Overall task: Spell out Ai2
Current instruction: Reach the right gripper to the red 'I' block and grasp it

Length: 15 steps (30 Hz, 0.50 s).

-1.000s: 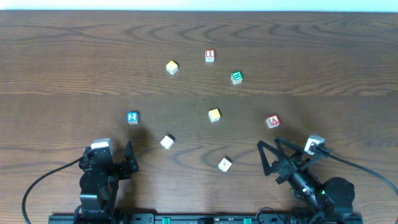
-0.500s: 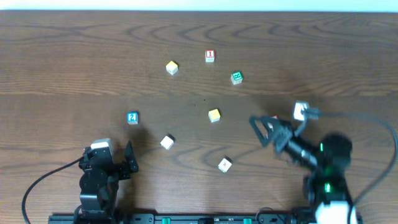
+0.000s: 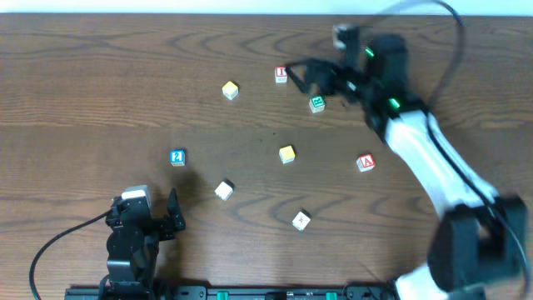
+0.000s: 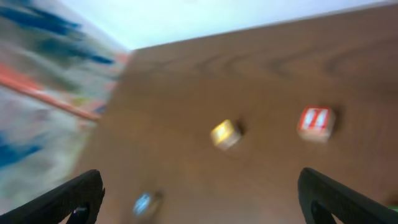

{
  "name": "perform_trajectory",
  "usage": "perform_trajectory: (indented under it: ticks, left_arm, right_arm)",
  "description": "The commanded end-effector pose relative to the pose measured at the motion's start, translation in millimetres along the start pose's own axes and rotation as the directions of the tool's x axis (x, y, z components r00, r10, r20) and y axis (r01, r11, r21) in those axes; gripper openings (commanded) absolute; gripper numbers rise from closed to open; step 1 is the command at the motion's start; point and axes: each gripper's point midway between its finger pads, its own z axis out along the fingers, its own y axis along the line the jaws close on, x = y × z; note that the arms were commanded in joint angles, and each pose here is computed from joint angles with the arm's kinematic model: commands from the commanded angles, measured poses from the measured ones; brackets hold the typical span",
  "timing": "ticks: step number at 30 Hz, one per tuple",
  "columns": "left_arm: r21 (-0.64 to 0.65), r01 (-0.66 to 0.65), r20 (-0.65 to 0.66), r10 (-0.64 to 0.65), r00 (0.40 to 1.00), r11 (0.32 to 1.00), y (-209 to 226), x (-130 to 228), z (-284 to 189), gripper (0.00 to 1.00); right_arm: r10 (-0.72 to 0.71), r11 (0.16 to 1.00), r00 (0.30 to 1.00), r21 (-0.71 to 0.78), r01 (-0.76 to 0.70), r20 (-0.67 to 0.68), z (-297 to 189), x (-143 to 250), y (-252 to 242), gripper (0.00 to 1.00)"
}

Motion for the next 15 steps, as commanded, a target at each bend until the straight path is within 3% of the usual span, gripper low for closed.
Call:
perform_trajectory:
  ticks: [1,8,15]
  left_arm:
    - [-0.006,-0.013,-0.009,0.012,1.0,1.0,2,5,3,0.95]
    - [-0.006,-0.012,-0.009,0.012,1.0,1.0,2,5,3,0.95]
    - [-0.006,-0.012,-0.009,0.012,1.0,1.0,2,5,3,0.95]
  right_arm:
    - [-0.171,0.961,0.983,0.234,0.151,0.067,35,-34,-22,0.99]
    - [-0.205,0.93,0.977,0.323,0.173,0.067,120,-43,-54,0.99]
    - [-0.148,0.893,0.987,0.42,0.163,-0.067,169,3,-103,0.99]
